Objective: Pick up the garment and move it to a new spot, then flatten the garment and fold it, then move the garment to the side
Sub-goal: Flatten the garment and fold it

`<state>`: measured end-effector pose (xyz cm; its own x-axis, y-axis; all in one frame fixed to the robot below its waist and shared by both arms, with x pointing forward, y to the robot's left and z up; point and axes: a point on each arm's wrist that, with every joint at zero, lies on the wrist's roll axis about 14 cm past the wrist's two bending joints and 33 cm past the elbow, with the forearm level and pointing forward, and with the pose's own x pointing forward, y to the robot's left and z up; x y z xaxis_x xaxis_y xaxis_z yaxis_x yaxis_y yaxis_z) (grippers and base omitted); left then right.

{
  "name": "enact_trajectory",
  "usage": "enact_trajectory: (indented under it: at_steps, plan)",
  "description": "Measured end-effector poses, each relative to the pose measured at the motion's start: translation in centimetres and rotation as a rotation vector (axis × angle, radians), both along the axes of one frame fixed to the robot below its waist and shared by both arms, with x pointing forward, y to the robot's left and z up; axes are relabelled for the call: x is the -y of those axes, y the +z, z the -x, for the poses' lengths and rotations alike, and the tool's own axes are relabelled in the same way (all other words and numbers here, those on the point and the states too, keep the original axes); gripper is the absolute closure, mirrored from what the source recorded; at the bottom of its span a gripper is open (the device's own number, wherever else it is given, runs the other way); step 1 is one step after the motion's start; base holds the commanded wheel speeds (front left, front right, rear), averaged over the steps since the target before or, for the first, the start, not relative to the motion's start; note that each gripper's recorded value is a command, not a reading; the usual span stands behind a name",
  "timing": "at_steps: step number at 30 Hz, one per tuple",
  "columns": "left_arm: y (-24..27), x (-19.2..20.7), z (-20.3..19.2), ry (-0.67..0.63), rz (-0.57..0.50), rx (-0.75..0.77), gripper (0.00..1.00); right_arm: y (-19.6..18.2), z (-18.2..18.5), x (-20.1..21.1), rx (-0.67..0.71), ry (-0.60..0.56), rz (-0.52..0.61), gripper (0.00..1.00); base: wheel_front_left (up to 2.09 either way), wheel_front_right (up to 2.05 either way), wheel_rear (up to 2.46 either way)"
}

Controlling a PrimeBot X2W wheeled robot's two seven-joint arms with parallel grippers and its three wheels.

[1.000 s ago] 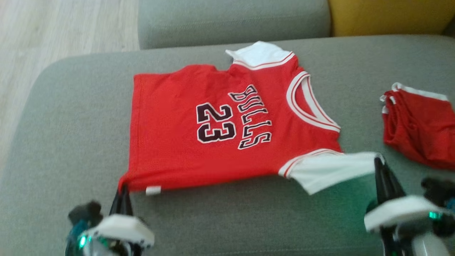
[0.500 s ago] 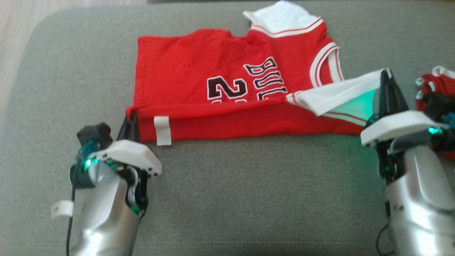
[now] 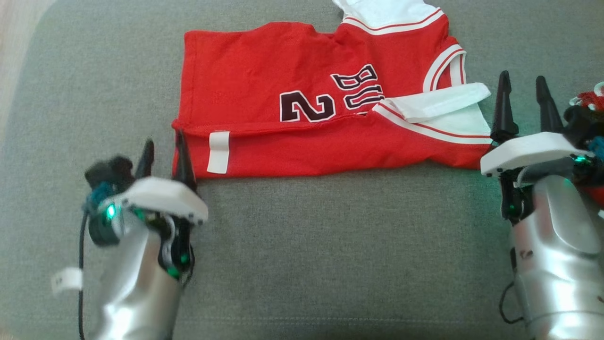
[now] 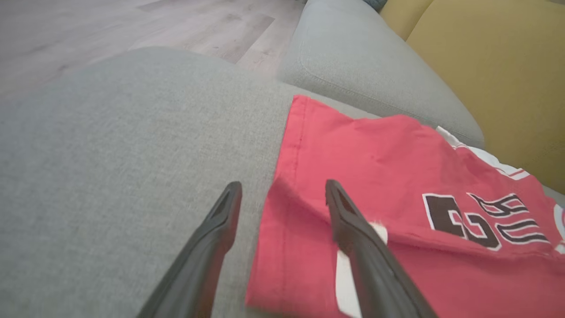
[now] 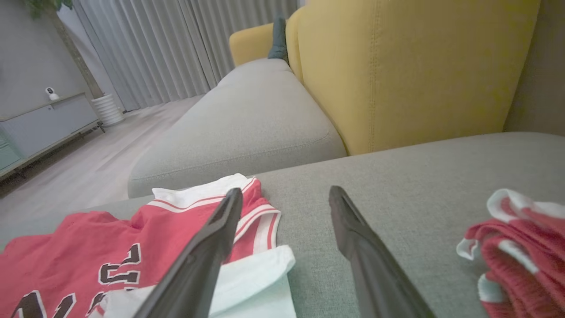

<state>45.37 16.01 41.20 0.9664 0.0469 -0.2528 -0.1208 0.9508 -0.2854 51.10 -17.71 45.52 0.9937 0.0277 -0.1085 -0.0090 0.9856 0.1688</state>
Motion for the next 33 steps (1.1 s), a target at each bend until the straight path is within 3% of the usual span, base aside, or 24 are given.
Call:
enact_trajectory:
  at_steps: [7,14,33]
  plan:
    - [-3.5,0.7,3.8,-0.011,0.03,-0.113,0.0,-2.6,3.1,0.1,-0.059,0.01,0.02,0.0,0.0,0.0,0.0]
    - [-3.9,0.6,3.9,0.003,0.044,-0.13,0.0,-6.0,6.6,0.3,-0.172,0.021,0.042,0.0,0.0,0.0,0.0]
    - [-4.9,1.4,2.7,-0.016,0.067,-0.157,0.0,-9.0,5.7,-1.4,-0.281,0.085,0.067,0.0,0.0,0.0,0.0]
